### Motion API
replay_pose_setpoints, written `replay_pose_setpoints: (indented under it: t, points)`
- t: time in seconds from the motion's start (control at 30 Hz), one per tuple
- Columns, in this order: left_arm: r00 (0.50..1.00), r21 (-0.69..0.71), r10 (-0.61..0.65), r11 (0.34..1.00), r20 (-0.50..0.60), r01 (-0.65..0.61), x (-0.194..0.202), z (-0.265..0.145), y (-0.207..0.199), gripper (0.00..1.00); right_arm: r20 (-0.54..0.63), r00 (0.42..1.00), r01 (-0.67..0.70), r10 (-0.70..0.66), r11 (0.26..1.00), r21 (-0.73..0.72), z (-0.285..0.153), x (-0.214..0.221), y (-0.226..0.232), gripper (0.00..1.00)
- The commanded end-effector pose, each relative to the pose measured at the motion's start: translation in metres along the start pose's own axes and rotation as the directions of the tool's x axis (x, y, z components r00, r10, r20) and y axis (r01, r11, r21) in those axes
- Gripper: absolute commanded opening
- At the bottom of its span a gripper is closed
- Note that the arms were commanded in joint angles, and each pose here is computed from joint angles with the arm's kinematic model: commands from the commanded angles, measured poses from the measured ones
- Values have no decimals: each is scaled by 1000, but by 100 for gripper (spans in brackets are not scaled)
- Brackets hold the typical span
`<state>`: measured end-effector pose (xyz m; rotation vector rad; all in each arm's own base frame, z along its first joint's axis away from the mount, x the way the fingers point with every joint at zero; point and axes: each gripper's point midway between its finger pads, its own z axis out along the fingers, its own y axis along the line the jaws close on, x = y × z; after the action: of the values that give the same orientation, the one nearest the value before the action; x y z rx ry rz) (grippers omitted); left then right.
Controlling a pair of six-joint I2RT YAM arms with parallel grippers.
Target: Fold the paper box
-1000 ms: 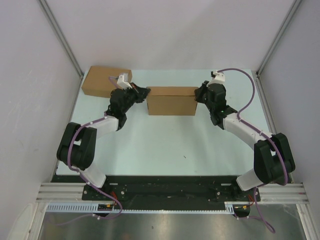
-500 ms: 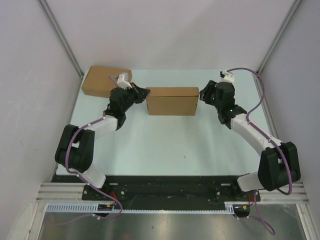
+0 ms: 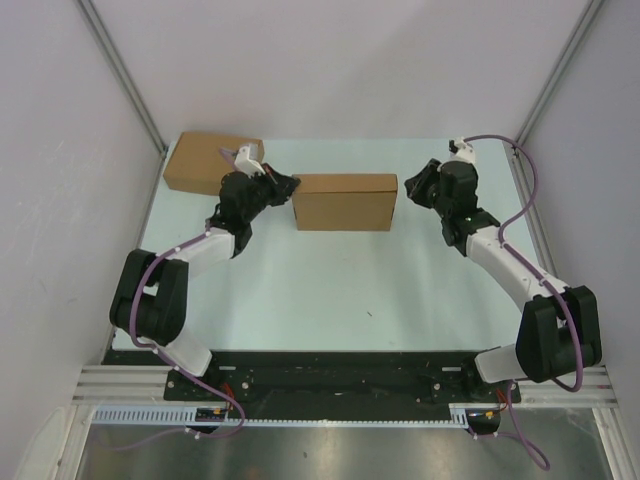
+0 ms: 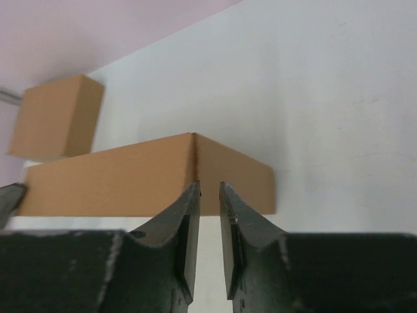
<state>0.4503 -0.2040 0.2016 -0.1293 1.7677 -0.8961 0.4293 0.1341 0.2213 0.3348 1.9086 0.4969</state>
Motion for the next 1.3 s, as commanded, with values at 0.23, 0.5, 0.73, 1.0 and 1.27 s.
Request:
replay_pose_setpoints:
  t: [0.23, 0.5, 0.73, 1.0, 1.27]
  points:
    - [990, -105, -10, 994, -139, -5, 37, -8, 30, 1, -151, 964, -265, 221, 865, -426, 18, -14, 64, 9]
    - [989, -99, -8, 995, -145, -7, 38, -8, 30, 1, -235, 945, -311, 227, 844, -438, 24, 9, 61, 6]
    - [991, -95, -10, 995, -135, -3, 34, -6, 27, 1, -263, 946, -279, 190, 889, -364, 29, 30, 45, 4]
    - [991, -92, -17, 996, -134, 5, 34, -6, 26, 1, -301, 929, -303, 215, 910, -283, 37, 59, 11, 3]
    - [991, -95, -18, 995, -135, 5, 35, -4, 28, 1, -337, 914, -299, 226, 937, -182, 45, 94, -27, 3]
